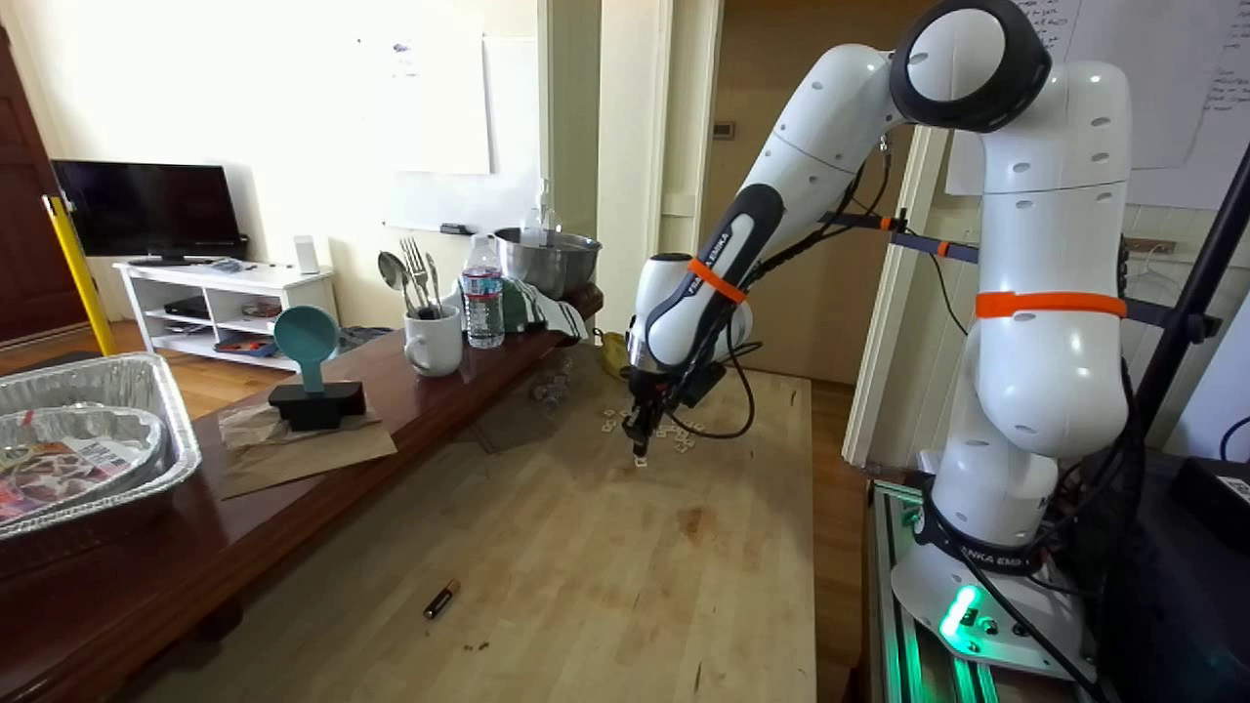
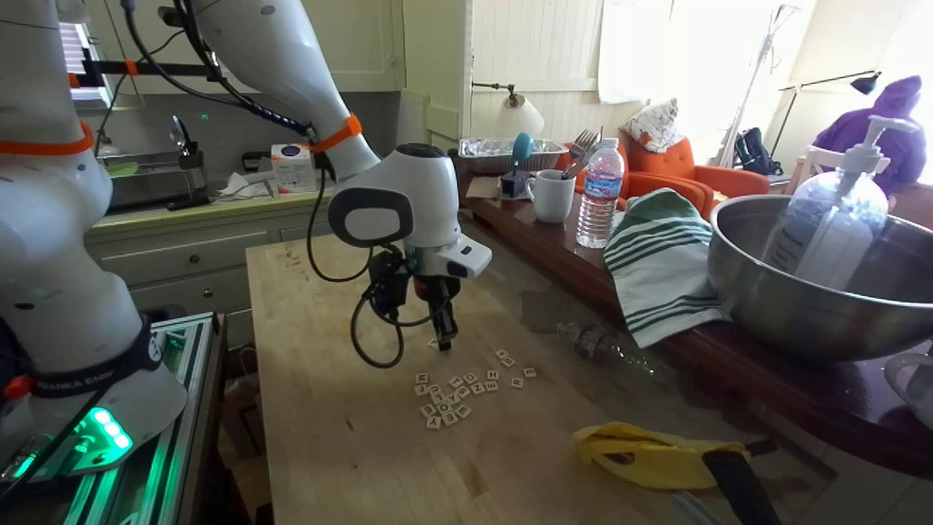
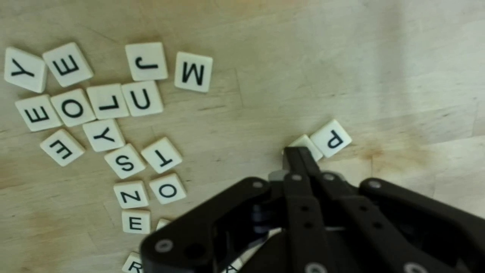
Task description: Move the objects on the table
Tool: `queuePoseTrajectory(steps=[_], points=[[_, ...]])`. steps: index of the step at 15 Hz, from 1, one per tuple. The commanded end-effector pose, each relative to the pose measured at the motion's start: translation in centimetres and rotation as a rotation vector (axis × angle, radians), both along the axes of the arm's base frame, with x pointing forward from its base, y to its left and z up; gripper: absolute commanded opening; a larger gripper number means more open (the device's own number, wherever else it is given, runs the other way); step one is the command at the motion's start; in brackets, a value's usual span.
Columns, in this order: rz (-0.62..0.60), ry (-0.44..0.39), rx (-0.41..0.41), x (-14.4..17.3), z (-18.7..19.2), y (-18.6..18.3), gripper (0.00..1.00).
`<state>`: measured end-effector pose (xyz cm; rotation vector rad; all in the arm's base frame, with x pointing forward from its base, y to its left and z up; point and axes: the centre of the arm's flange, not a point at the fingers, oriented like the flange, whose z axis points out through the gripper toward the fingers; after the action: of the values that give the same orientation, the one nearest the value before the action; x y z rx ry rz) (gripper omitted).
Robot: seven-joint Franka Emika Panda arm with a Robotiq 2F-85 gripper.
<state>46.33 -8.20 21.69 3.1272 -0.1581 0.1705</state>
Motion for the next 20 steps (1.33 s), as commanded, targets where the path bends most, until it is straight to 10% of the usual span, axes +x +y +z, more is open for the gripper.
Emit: queuePoseTrajectory(steps=[1, 20], points=[[-0.039, 0.041, 0.01, -0.3, -0.5, 0.3, 0.0], [0.099, -0.005, -0.183, -2.0, 2.2, -4.9, 0.0]])
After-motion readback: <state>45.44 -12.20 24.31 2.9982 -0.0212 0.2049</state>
